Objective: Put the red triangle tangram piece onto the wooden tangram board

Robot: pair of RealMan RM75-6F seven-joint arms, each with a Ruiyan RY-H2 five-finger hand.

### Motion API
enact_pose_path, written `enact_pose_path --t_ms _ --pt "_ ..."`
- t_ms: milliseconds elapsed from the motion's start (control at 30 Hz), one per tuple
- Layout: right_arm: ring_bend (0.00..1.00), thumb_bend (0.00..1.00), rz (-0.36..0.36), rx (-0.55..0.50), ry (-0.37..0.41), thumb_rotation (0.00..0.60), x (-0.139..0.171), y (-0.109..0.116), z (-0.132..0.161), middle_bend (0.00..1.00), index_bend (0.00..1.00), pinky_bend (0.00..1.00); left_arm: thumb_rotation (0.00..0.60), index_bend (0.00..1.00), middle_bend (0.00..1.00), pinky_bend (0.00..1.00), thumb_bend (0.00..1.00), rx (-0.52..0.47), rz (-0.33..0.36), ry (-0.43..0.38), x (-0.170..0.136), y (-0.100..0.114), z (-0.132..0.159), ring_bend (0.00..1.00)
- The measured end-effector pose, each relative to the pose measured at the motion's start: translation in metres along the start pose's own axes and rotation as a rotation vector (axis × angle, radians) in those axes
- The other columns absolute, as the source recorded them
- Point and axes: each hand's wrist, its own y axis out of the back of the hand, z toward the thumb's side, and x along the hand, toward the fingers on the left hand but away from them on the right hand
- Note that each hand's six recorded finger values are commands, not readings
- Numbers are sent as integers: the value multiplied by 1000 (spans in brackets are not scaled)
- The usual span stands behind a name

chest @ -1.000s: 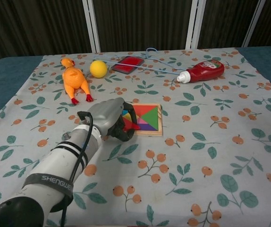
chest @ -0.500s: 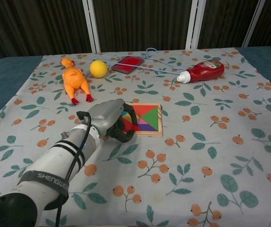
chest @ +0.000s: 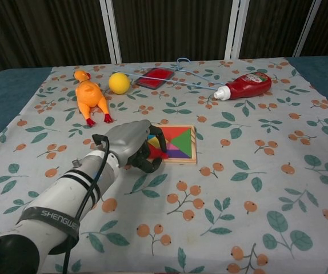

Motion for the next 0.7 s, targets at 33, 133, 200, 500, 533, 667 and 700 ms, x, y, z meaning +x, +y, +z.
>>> enact_pose_path --t_ms 33,133,200,500,533,667,700 --pt "0 202 -1 0 0 600 0 0 0 0 0 0 600 378 1000 1000 435 -1 1 -1 0 1 0 1000" --pt "0 202 -2 -1 0 600 1 1 0 0 0 0 600 375 1000 1000 435 -4 6 -5 -1 2 2 1000" --pt "0 202 -1 0 0 600 1 1 0 0 0 0 600 375 1000 1000 433 -6 9 -10 -2 3 3 1000" --pt "0 202 5 9 5 600 0 -2 2 0 0 0 600 420 1000 1000 433 -19 37 -42 -15 11 6 1000" --pt "0 202 4 9 5 600 0 -2 2 0 0 0 600 440 1000 1000 434 -21 43 -45 -17 13 6 1000" --pt "0 202 -1 5 1 600 0 -1 2 0 0 0 600 463 1000 1000 432 -22 46 -58 -24 13 3 1000" --pt "0 202 -1 4 0 600 0 -1 1 0 0 0 600 463 1000 1000 432 -21 44 -60 -26 13 2 1000"
